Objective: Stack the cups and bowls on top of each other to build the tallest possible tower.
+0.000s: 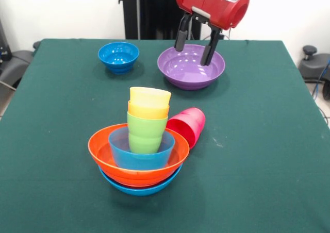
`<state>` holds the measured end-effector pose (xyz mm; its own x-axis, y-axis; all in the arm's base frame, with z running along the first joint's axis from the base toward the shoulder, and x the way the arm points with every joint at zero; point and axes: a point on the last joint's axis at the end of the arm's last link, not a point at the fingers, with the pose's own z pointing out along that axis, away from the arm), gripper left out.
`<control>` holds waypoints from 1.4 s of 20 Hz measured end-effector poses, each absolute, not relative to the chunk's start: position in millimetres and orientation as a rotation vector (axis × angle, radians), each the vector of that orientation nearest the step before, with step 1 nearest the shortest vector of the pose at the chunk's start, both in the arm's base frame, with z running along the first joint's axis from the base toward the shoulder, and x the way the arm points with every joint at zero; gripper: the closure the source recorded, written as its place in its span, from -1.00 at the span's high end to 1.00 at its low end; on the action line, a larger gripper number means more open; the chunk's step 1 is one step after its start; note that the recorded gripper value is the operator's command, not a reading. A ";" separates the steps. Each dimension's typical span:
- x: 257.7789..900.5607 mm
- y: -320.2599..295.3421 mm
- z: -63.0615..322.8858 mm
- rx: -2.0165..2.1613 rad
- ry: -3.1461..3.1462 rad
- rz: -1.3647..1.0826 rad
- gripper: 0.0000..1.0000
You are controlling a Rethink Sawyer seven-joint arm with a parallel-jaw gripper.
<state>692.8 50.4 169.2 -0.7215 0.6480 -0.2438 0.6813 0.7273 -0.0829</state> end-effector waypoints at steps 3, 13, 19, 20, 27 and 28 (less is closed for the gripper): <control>692.4 49.9 167.3 1.072 2.733 -0.248 1.00; 686.1 53.9 159.2 1.107 2.721 -0.287 1.00; 683.2 60.2 159.7 1.101 2.725 -0.289 1.00; 682.1 61.7 159.8 1.102 2.726 -0.291 1.00; 680.2 62.8 162.6 1.105 2.728 -0.302 1.00; 680.6 63.1 162.9 1.109 2.727 -0.298 1.00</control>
<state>680.6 63.1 162.9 -0.7048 0.6667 -0.2425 0.7034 0.7013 -0.1162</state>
